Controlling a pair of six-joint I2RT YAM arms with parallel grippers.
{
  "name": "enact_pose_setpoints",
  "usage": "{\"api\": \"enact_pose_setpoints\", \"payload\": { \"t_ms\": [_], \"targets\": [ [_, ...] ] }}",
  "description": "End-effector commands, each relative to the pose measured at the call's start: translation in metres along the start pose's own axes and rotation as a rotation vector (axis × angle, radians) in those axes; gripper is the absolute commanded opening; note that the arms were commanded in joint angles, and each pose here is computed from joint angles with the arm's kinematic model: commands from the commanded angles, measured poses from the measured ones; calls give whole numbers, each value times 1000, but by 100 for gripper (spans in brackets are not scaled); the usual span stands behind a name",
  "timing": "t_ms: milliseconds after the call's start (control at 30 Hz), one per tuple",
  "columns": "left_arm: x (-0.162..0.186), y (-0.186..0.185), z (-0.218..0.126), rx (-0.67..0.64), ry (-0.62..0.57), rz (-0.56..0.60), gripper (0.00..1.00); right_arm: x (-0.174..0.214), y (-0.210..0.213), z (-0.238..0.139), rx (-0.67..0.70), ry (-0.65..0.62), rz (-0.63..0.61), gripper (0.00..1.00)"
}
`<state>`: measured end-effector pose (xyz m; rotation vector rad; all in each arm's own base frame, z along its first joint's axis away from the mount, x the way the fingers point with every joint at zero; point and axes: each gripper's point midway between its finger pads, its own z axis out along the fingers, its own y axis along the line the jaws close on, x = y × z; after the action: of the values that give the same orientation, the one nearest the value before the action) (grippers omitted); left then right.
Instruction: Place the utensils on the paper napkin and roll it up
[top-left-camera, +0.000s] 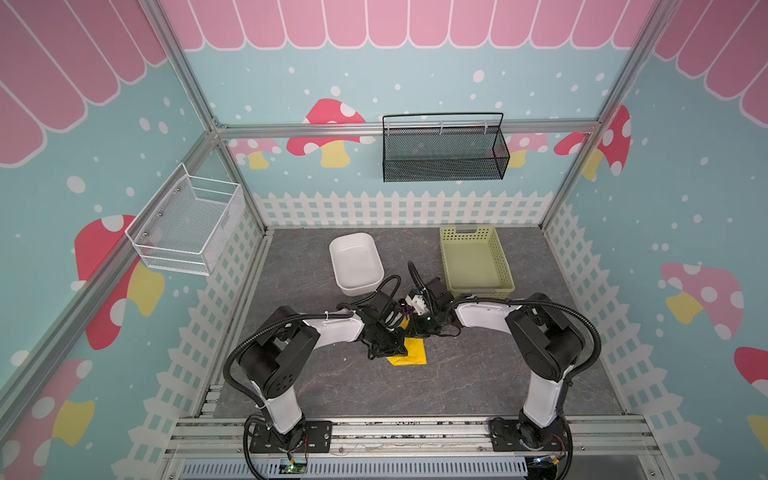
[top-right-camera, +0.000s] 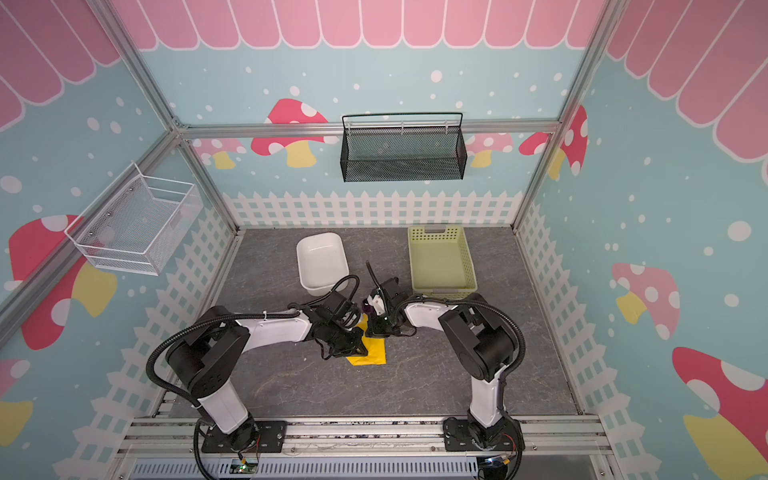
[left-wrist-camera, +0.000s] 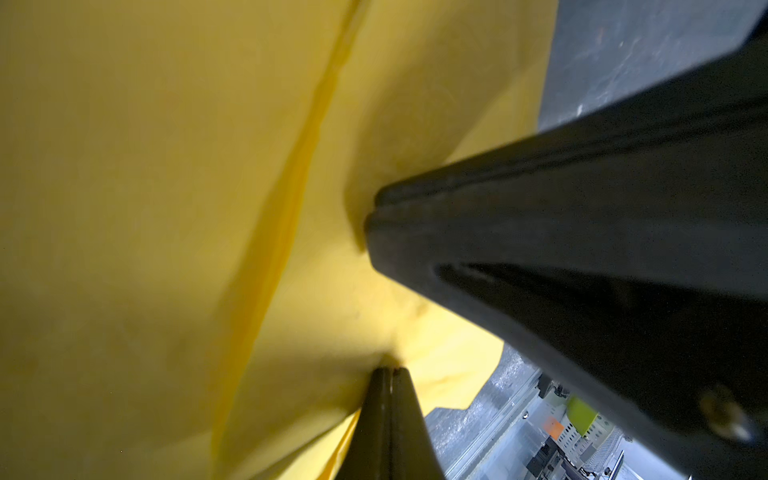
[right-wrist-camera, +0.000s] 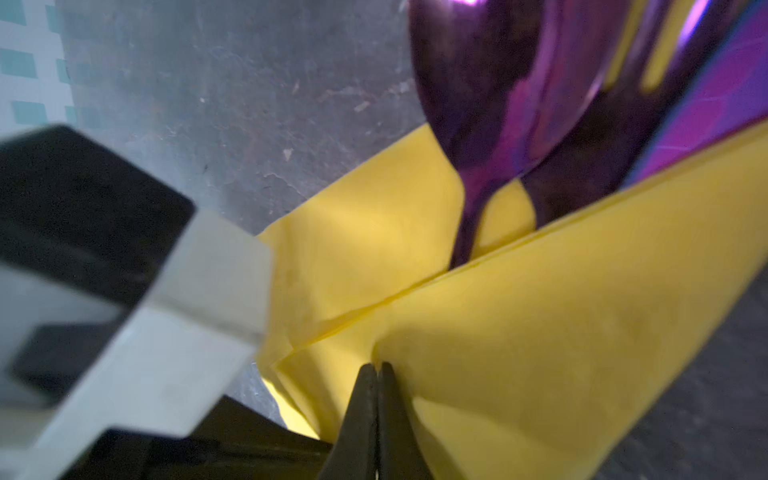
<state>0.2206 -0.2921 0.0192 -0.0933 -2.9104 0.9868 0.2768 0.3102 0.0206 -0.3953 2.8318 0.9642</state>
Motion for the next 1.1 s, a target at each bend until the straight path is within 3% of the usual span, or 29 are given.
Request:
{"api": "enact_pose_setpoints", "payload": {
  "t_ms": [0, 233, 533, 767, 1067],
  "targets": [
    [10, 34, 4, -126, 11, -55, 0, 11, -26, 13, 89, 43, 5, 5],
    [6, 24, -8, -117, -24, -40, 0, 20, -34, 18, 104, 69, 11, 5],
    [-10, 26, -53, -111, -140, -62, 5, 20, -31, 16, 96, 67, 3, 5],
    [-22, 53, -79, -87, -194, -131, 20, 21, -32, 15, 97, 66, 4, 5],
    [-33, 81, -84, -16, -216, -205, 40, 20, -30, 15, 91, 64, 5, 5]
  ]
}}
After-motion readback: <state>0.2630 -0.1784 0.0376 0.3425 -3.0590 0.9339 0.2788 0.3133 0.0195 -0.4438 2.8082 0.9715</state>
